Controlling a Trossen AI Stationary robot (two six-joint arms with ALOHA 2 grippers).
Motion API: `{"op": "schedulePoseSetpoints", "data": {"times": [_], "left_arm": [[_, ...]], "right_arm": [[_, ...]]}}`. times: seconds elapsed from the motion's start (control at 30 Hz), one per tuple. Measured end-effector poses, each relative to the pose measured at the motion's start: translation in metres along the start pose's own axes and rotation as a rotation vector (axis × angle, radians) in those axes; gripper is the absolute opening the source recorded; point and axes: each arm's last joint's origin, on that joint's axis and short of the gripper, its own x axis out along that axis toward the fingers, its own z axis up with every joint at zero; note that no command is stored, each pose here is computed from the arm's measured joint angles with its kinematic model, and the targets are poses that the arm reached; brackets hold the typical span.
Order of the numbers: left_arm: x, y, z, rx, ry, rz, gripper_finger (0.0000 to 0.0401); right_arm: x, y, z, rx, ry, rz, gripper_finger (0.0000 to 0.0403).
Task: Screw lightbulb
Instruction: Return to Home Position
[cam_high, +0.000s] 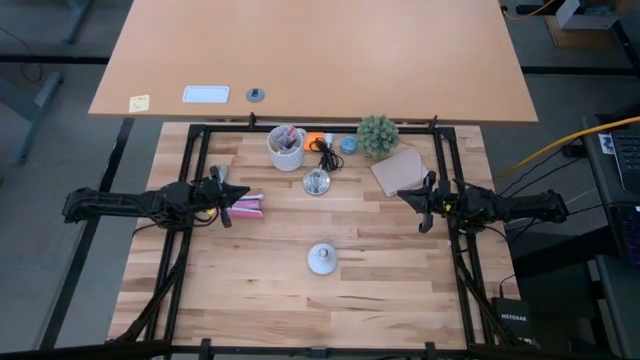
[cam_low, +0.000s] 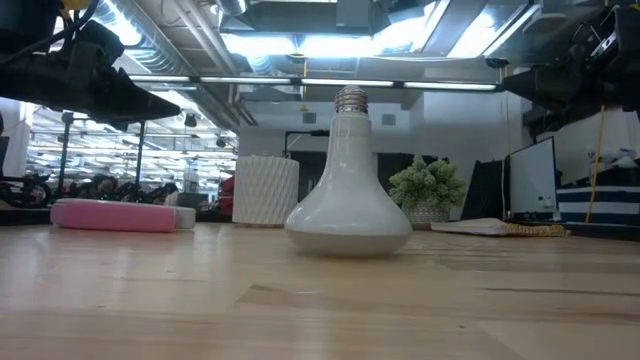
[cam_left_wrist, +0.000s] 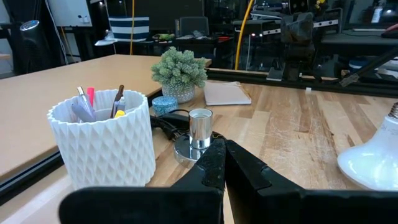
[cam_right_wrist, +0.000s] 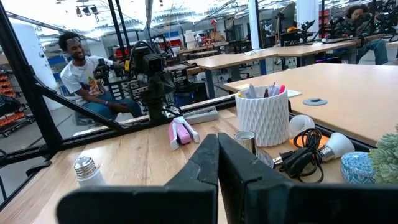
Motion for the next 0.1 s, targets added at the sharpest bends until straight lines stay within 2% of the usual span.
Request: {"op": "schedulePoseSetpoints", "data": {"times": [0.1], "left_arm": [[0.0, 0.0, 0.0, 0.0, 0.0, 0.0, 0.0]], "right_arm": [[0.0, 0.0, 0.0, 0.0, 0.0, 0.0, 0.0003]]}}
